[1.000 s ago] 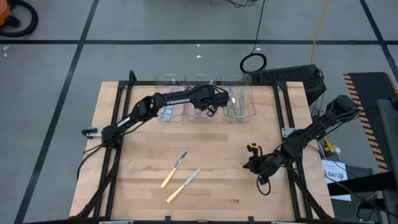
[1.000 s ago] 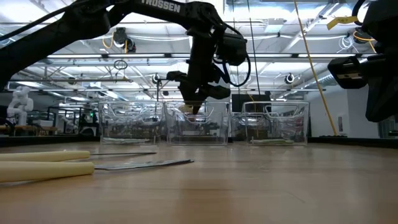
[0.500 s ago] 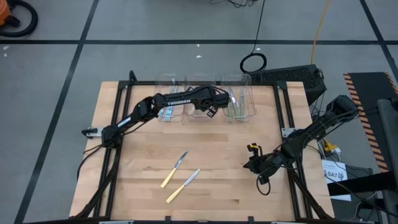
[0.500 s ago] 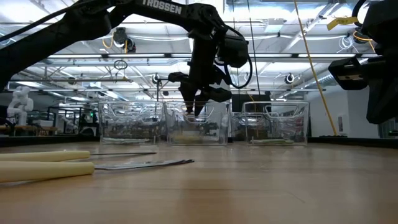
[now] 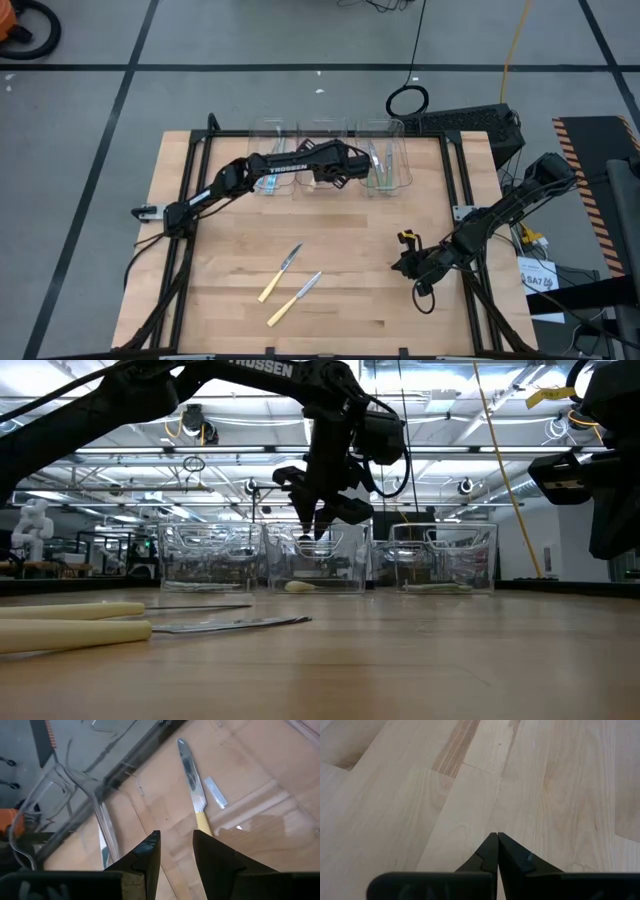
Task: Sort silverware by color (type)
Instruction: Put the yellow knife into the middle transparent bin
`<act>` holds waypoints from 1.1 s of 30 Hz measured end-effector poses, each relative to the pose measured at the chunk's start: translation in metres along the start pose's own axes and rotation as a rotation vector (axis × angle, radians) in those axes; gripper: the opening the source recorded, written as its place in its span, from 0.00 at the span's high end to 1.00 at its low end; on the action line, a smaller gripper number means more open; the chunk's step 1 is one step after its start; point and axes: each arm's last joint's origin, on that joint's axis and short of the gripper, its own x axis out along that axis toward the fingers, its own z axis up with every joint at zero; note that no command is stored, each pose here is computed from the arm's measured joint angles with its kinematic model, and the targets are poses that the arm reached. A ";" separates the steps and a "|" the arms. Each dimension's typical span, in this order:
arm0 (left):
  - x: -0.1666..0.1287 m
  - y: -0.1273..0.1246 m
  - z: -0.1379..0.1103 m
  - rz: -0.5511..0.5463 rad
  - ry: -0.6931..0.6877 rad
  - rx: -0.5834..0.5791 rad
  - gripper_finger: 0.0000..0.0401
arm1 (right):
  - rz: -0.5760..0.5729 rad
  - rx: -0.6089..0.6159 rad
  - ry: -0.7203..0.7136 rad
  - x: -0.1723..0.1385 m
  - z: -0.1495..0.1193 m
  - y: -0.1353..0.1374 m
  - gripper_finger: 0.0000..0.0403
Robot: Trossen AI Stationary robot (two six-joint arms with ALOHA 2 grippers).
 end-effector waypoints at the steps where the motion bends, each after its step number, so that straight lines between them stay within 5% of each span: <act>1: -0.001 -0.001 -0.001 0.005 -0.006 0.007 0.69 | 0.000 0.000 0.000 0.000 0.000 0.000 1.00; 9: -0.021 0.001 -0.006 0.053 -0.072 0.037 0.69 | 0.000 0.000 0.000 0.000 0.000 0.000 1.00; 19: -0.109 0.018 -0.032 -0.039 -0.211 0.008 0.69 | -0.001 -0.003 0.003 0.000 0.000 0.000 1.00; 26: -0.179 -0.006 -0.092 -0.161 -0.338 0.096 0.69 | 0.003 0.014 0.002 0.000 0.000 0.000 1.00; 33: -0.234 -0.039 -0.175 -0.289 -0.431 0.171 0.69 | 0.083 0.172 0.022 0.000 0.000 0.002 1.00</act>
